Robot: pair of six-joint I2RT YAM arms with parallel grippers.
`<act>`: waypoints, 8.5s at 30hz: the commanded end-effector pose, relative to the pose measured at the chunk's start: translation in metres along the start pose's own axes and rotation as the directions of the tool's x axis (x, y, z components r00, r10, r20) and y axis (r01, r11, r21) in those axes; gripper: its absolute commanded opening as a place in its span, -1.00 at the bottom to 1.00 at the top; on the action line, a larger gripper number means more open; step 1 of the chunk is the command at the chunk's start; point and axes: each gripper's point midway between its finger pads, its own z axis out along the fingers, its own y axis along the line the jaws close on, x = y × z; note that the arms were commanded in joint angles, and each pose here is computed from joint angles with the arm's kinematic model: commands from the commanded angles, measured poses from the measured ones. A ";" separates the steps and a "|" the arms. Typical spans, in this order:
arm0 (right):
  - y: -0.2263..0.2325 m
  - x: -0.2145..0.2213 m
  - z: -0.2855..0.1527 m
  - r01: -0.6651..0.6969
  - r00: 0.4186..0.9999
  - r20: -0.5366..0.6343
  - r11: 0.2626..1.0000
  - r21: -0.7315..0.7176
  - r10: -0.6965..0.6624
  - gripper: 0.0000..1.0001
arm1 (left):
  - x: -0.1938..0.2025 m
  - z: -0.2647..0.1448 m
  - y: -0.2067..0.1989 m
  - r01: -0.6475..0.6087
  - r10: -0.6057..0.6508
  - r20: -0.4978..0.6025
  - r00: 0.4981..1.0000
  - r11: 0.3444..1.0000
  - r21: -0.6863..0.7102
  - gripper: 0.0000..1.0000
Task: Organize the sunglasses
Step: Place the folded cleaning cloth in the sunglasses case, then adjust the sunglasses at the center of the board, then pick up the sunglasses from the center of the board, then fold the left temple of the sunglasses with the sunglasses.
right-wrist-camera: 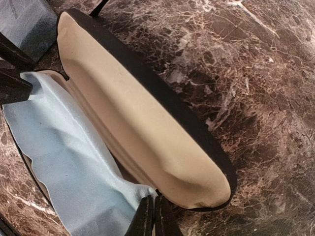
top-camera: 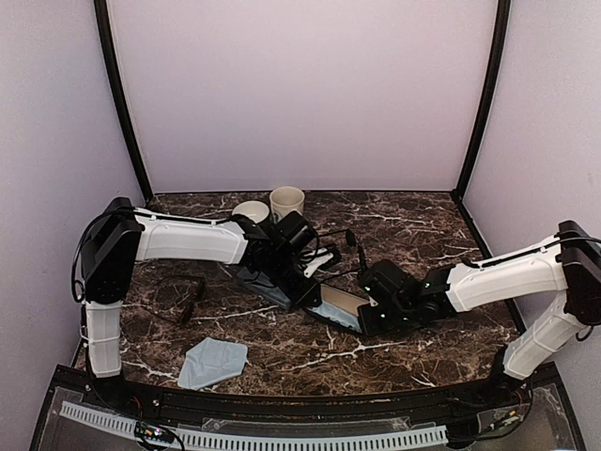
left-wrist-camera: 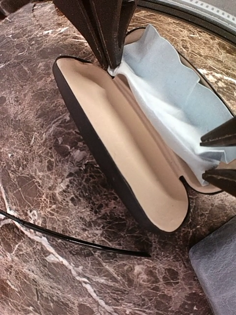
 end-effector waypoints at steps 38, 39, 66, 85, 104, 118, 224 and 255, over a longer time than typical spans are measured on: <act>0.020 -0.039 -0.048 0.011 0.992 0.124 0.991 -0.131 0.006 -0.25 | -0.012 -0.076 0.007 0.058 -0.025 0.230 0.973 0.989 -0.137 0.03; 0.023 -0.043 -0.052 0.017 0.991 0.134 0.990 -0.142 0.002 -0.14 | -0.009 -0.080 0.009 0.065 -0.026 0.245 0.969 0.986 -0.154 0.05; 0.054 -0.123 -0.054 0.106 0.967 0.249 0.974 -0.200 -0.054 0.39 | 0.123 -0.137 0.066 0.373 -0.306 0.231 0.924 0.854 -0.363 0.45; 0.069 -0.119 -0.044 0.180 0.961 0.248 0.958 -0.221 -0.124 0.40 | 0.191 -0.187 0.194 0.759 -0.632 0.421 0.650 0.517 -0.396 0.15; 0.067 -0.109 -0.031 0.220 0.959 0.225 0.952 -0.214 -0.171 0.40 | 0.160 -0.148 0.221 0.879 -0.746 0.472 0.469 0.445 -0.170 0.41; 0.065 -0.109 -0.026 0.208 0.964 0.212 0.955 -0.211 -0.164 0.40 | 0.137 -0.125 0.208 0.852 -0.775 0.394 0.495 0.521 -0.045 0.18; 0.124 -0.156 -0.053 0.308 0.934 0.289 0.880 -0.363 -0.208 0.41 | 0.147 -0.205 0.197 0.678 -0.545 0.404 0.735 0.596 -0.430 -1.00; 0.204 -0.182 -0.080 0.256 0.955 0.287 0.714 -0.651 -0.080 -0.25 | 0.056 -0.231 0.116 0.535 -0.292 0.564 0.772 0.778 -0.329 -1.00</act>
